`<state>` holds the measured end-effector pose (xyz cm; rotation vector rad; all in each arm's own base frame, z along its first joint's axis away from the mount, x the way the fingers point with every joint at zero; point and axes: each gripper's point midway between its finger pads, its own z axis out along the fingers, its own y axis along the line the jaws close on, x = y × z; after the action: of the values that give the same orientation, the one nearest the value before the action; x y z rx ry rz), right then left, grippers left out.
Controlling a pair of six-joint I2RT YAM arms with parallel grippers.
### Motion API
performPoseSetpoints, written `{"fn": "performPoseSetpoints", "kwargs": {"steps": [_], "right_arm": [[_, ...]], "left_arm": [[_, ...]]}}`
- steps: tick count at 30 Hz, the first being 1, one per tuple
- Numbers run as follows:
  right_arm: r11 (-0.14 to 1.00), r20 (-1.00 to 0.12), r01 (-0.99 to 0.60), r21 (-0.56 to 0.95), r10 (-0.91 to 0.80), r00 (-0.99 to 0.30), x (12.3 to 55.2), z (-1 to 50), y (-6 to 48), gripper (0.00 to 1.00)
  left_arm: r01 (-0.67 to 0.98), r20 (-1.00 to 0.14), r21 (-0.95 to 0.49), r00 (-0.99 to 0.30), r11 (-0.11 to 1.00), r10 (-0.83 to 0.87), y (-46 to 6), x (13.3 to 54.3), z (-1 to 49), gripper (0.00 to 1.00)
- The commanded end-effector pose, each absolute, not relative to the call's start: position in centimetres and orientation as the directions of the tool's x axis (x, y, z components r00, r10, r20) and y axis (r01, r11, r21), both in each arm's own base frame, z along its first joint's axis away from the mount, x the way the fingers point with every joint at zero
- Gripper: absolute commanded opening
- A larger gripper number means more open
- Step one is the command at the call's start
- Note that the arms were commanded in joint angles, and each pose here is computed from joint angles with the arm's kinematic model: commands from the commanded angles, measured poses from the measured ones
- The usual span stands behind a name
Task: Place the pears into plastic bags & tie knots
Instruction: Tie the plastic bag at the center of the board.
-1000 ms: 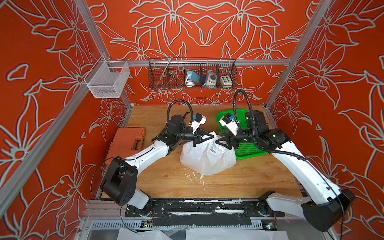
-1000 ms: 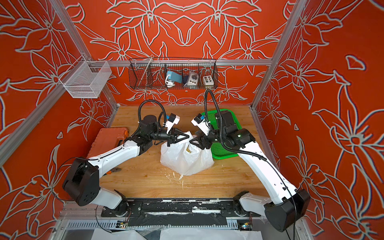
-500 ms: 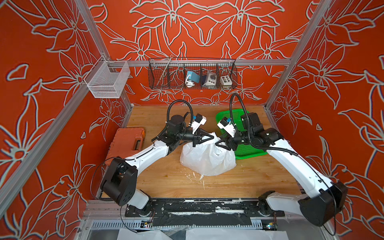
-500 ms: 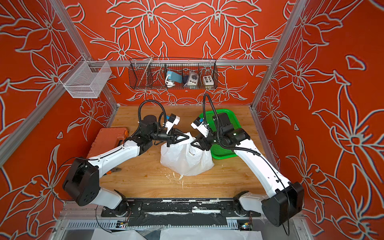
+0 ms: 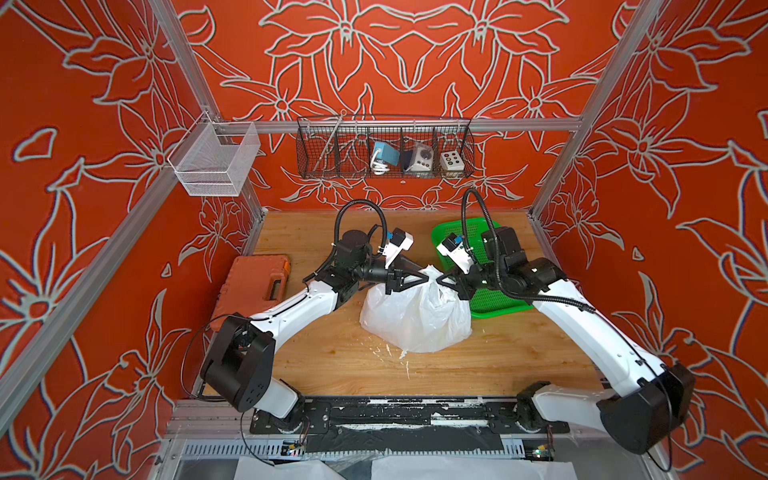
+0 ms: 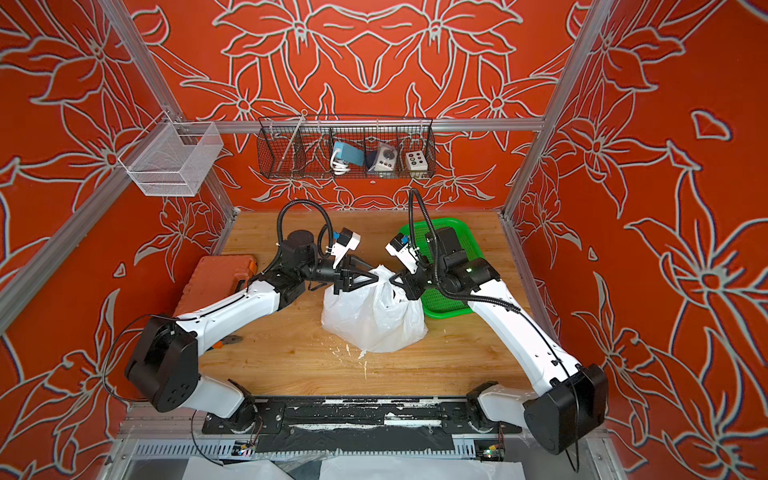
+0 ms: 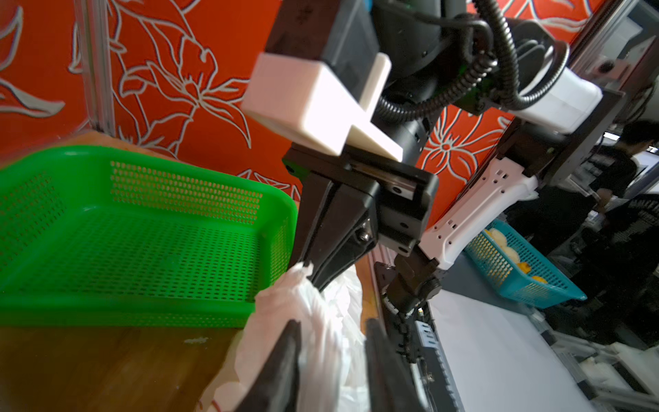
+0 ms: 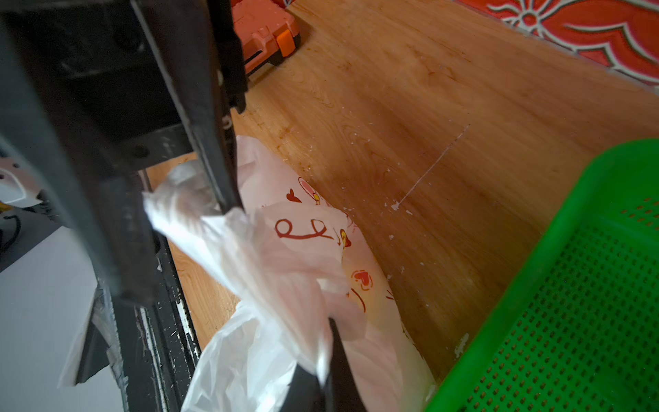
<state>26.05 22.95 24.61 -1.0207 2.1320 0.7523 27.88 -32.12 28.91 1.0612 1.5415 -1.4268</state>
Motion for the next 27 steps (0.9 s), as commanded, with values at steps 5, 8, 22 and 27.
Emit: {"fn": "performPoseSetpoints", "kwargs": {"steps": [5,8,22,27], "right_arm": [[0.544,-0.776,-0.812,0.211,-0.413,-0.478,26.2,25.4,22.8,0.0],[0.522,-0.777,-0.822,0.228,-0.411,-0.477,25.8,25.5,23.2,0.0],[0.544,-0.765,-0.808,0.225,-0.415,-0.492,24.8,25.9,22.6,0.23],[0.644,-0.788,-0.741,0.188,-0.352,-0.505,23.4,27.6,20.0,0.47]], "left_arm": [[0.941,-0.937,-0.338,-0.339,0.025,0.087,-33.1,28.3,28.6,0.52],[0.942,-0.936,-0.335,-0.337,0.033,0.103,-33.8,28.4,28.1,0.53],[0.943,-0.94,-0.326,-0.33,0.062,0.087,-35.5,29.5,27.9,0.0],[0.944,-0.944,-0.313,-0.321,0.101,0.075,-35.1,29.8,27.9,0.0]]}}
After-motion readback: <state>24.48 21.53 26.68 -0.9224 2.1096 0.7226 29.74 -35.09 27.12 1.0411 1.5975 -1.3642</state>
